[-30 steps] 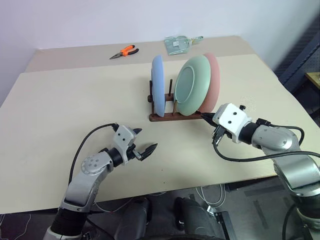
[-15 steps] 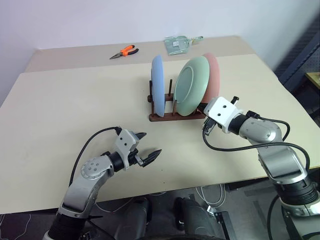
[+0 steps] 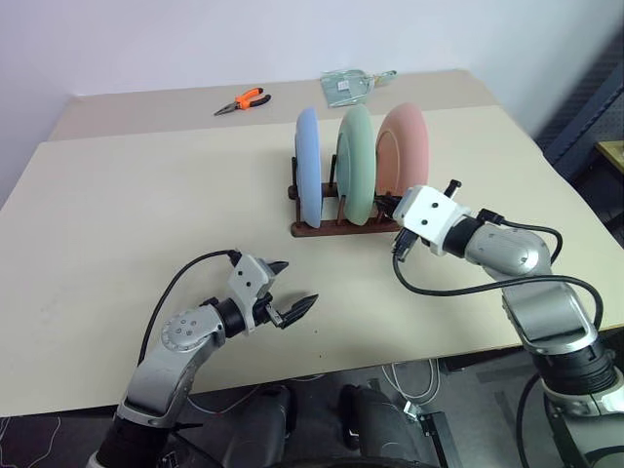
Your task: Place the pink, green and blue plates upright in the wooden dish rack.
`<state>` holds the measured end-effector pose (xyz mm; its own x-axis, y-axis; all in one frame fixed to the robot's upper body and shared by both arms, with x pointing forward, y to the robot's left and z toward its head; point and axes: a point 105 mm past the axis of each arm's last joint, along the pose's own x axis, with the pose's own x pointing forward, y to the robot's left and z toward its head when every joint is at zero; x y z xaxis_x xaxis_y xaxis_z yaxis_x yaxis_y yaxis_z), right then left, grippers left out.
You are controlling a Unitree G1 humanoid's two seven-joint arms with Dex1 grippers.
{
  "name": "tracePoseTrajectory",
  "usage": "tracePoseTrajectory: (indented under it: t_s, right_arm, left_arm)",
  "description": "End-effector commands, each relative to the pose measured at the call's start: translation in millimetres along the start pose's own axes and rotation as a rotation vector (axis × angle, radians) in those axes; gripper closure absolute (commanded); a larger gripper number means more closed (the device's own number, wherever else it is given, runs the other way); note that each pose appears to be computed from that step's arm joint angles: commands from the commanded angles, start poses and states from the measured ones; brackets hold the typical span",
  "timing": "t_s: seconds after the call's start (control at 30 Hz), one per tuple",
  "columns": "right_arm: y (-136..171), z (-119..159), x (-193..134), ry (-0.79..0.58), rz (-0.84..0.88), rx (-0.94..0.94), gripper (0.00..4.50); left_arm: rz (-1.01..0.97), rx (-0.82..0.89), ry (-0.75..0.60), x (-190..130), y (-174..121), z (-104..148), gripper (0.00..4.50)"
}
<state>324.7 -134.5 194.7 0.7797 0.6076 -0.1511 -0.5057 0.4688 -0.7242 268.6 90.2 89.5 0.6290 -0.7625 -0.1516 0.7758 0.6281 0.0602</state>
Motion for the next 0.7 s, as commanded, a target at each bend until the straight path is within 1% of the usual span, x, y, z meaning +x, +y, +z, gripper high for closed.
tracePoseTrajectory:
  t_s: [0.03,0.13,0.2,0.33,0.4,0.43,0.57,0.7]
  right_arm:
    - [-7,1,-25,-0.01,0.024,0.022,4.44]
    - [4,-12,-47,0.01,0.082,0.162,4.44]
    - [4,-24,-59,0.029,0.064,0.218,4.44]
    - [-9,-56,-74,0.077,-0.085,0.334,4.44]
    - [-14,-78,-79,0.106,-0.165,0.407,4.44]
    - [-16,-86,-80,0.116,-0.186,0.426,4.44]
    - [-11,-109,-78,0.132,-0.208,0.494,4.44]
    - [-7,-118,-70,0.131,-0.188,0.498,4.44]
  left_arm:
    - [-0.005,0.028,-0.021,-3,-1,8,0.0]
    - [0.035,0.041,-0.002,-8,11,4,0.0]
    - [0.081,0.045,0.007,-14,23,2,0.0]
    - [0.212,0.081,0.038,-36,54,-4,0.0]
    - [0.329,0.11,0.076,-56,79,-10,0.0]
    - [0.363,0.118,0.085,-62,85,-12,0.0]
    - [0.406,0.131,0.105,-75,89,-15,0.0]
    - [0.431,0.129,0.114,-82,87,-19,0.0]
